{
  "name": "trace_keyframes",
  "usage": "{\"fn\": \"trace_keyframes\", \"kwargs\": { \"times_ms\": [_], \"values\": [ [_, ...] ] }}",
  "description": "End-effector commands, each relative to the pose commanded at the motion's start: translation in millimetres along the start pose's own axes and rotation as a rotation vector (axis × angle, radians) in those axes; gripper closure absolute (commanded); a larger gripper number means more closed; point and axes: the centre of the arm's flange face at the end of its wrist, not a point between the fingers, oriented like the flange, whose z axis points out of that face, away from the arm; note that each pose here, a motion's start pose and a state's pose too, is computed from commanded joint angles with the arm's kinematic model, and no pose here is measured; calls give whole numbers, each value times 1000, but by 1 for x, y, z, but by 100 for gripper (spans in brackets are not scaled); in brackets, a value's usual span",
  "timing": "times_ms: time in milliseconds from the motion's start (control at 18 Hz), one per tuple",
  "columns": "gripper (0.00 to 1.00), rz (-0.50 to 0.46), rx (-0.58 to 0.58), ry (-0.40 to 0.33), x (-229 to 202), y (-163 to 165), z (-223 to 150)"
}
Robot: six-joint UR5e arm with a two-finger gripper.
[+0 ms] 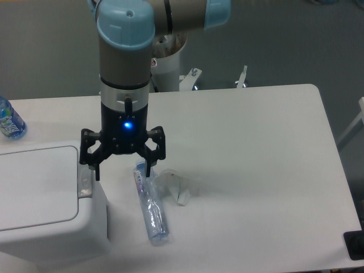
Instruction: Open the trash can
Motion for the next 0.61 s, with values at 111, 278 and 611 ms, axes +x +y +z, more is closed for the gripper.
{"fn": "trace_keyframes", "kwargs": {
  "times_ms": [111,278,611],
  "values": [
    [0,0,-8,1,0,0,5],
    [0,1,-10,1,1,0,6],
    [0,9,-19,5,6,2,12]
  ]
}}
